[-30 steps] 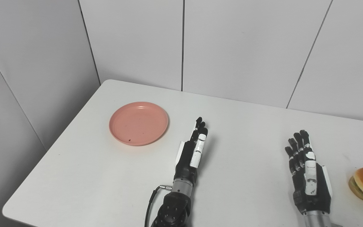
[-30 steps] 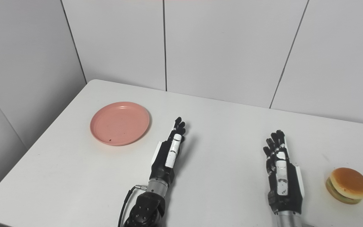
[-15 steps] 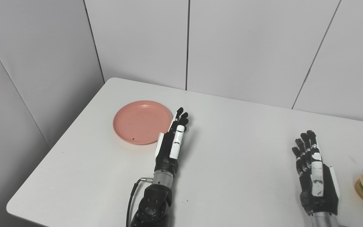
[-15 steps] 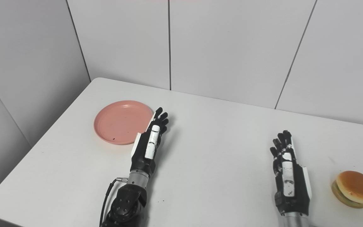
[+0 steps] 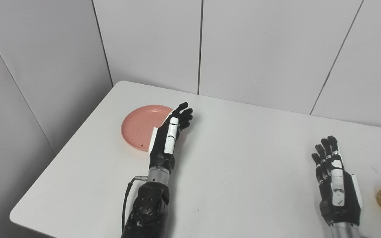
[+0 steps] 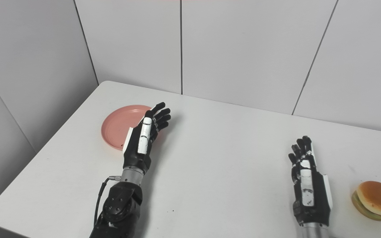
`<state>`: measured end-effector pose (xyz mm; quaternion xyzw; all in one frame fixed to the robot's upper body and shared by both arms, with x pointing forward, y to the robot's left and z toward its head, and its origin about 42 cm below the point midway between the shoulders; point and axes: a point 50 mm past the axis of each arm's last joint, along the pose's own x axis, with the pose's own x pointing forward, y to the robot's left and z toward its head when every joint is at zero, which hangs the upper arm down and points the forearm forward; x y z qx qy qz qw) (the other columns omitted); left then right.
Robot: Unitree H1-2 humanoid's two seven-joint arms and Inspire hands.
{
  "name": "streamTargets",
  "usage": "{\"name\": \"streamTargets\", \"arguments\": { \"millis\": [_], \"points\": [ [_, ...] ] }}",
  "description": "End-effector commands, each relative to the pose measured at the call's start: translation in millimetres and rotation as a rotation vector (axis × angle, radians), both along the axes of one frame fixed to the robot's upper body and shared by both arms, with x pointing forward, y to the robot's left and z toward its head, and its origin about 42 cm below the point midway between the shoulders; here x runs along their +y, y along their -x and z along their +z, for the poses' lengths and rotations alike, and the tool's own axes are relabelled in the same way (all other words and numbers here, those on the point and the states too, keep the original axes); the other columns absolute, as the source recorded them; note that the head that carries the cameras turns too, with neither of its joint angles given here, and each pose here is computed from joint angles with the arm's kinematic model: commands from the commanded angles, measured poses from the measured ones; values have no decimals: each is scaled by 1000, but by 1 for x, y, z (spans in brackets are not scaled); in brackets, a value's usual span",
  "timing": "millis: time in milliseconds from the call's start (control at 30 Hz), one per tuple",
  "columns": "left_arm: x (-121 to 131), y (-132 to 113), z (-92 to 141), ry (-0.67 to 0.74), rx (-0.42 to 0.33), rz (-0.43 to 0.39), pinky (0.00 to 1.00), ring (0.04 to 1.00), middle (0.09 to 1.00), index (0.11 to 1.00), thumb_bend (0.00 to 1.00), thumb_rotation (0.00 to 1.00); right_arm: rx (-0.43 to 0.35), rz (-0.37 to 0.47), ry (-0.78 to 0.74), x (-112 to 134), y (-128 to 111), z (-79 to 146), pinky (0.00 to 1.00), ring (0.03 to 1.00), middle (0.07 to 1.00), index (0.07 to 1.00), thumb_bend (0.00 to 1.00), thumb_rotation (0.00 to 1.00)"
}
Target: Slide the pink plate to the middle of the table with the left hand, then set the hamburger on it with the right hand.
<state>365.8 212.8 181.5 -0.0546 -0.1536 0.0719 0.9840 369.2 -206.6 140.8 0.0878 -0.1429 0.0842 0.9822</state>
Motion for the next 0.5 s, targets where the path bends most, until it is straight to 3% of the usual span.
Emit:
{"name": "streamTargets", "arguments": {
  "millis": [0, 467],
  "points": [
    [-1, -6, 24, -14, -90, 12, 826, 817, 809, 791, 614, 1000, 98, -11, 24, -16, 17, -36, 1000, 1000, 1000, 1000, 540, 871],
    [50, -24, 47, 4, -144, 107, 826, 813, 807, 787, 614, 1000, 98, -17, 42, -15, 17, -30, 1000, 1000, 1000, 1000, 536, 896]
  ]
}}
